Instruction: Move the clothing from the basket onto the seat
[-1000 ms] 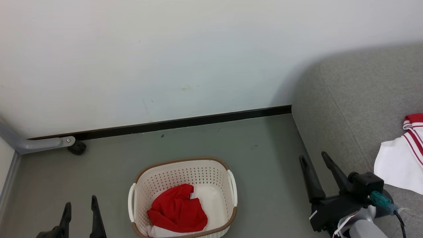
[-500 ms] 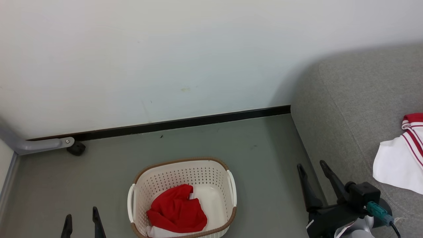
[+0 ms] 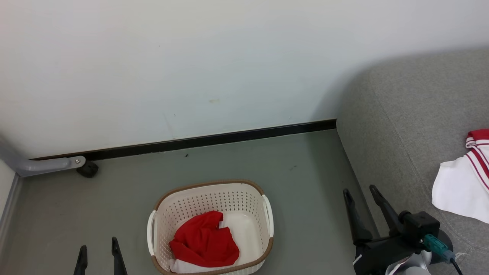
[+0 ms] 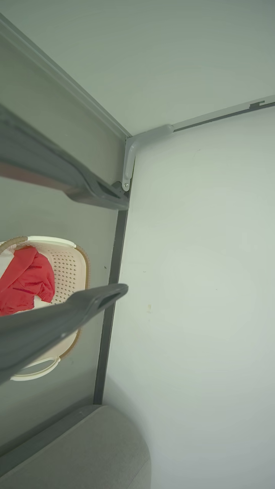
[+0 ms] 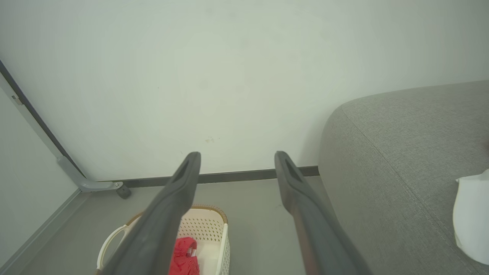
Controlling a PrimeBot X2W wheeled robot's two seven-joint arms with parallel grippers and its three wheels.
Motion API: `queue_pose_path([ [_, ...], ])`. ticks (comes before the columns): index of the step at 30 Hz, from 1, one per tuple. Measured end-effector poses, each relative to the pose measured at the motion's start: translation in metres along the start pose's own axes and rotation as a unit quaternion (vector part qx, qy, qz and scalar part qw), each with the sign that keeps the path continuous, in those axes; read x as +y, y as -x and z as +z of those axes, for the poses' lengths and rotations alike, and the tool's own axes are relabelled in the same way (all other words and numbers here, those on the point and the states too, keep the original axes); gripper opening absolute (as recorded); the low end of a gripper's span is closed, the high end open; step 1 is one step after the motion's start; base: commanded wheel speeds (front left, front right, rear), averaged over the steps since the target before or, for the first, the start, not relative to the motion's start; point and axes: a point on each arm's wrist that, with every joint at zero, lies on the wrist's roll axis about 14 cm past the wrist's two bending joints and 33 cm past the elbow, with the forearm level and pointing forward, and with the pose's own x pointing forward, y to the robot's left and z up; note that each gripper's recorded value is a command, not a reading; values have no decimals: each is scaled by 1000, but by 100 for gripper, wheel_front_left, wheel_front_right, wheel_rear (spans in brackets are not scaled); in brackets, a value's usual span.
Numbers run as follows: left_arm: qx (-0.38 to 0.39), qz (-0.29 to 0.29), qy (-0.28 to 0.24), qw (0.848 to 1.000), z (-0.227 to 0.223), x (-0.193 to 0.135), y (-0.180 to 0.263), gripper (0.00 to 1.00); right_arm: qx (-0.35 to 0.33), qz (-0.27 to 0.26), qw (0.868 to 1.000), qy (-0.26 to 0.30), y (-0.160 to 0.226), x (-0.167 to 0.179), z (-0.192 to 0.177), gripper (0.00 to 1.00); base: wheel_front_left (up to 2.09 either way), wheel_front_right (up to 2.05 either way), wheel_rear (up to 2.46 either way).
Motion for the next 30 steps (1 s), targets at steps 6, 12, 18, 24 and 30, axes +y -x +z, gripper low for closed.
queue_pose_path([
  [6, -1, 0, 0, 1000, 0, -1, 0, 100, 0, -3, 1000, -1, 0, -1, 0, 100, 0, 0, 0],
  [12, 7, -4, 0, 1000, -5, -5, -1, 100, 1, -7, 1000, -3, -2, -3, -2, 100, 0, 0, 0],
  [18, 26, -3, -3, 1000, -16, -4, -2, 100, 12, -10, 1000, -6, -5, -5, -9, 100, 0, 0, 0],
  [24, 53, -16, -3, 998, -33, -11, -5, 100, 30, -18, 999, -8, -10, -12, -21, 100, 0, 0, 0],
  [30, 71, -33, 0, 997, -44, -23, -16, 100, 54, -25, 998, -11, -15, -19, -38, 100, 0, 0, 0],
])
